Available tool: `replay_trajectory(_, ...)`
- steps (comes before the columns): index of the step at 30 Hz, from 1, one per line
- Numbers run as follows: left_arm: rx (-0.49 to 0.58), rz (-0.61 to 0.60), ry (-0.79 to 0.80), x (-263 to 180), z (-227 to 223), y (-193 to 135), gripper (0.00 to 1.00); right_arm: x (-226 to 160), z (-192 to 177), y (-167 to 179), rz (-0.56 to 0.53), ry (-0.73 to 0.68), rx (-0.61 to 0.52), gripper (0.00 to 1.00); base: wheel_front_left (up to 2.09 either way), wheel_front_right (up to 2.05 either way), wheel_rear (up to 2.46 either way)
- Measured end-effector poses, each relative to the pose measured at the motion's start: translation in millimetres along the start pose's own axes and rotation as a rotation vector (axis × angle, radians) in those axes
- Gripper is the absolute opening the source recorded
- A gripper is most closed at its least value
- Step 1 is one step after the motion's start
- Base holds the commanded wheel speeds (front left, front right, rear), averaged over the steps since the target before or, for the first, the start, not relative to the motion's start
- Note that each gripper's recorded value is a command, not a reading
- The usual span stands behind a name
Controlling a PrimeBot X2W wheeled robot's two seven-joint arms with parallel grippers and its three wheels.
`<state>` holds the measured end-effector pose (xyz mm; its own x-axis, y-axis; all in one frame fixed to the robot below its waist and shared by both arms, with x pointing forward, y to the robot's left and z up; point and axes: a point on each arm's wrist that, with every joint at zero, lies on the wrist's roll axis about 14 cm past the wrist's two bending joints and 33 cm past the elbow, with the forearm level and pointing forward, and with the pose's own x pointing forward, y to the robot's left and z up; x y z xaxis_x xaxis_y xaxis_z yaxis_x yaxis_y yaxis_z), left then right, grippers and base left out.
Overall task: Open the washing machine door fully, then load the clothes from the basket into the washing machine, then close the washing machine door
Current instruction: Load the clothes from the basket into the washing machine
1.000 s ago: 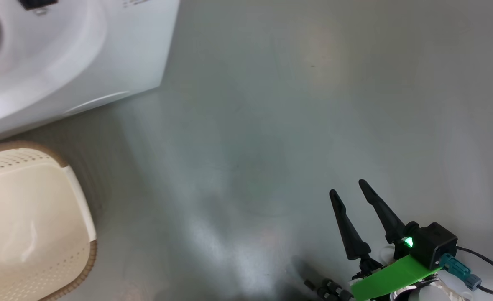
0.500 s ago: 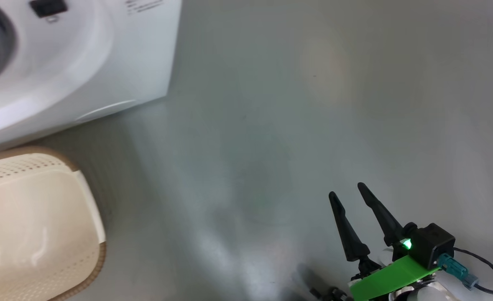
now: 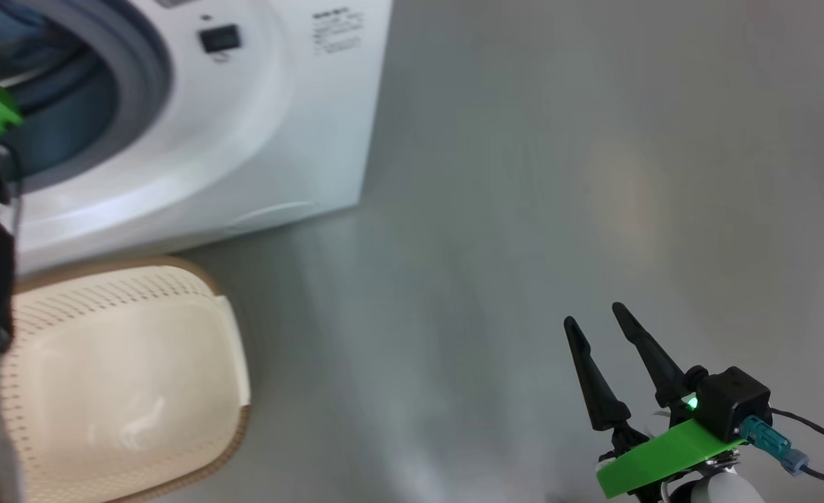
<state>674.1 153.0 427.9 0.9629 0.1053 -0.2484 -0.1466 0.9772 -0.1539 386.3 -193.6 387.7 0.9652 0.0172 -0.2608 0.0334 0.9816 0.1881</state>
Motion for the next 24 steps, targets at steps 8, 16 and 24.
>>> replay_trajectory(8, -0.035, -0.021, 0.018, -52.0, -4.7, 8.1, 1.0, 2.6, 22.8, 23.0, 0.074, -0.071, 0.008, 1.0, 0.0, 0.0, 0.0)
replay_trajectory(16, -0.043, -0.027, -0.04, -156.8, -16.6, 41.2, 1.0, -10.7, 61.0, 54.8, 0.166, -0.189, 0.018, 1.0, 0.0, 0.0, 0.0)
replay_trajectory(24, -0.016, -0.092, -0.077, -220.7, -34.7, 40.7, 1.0, -24.0, 70.8, 61.7, 0.185, -0.223, 0.015, 1.0, 0.0, 0.0, 0.0)
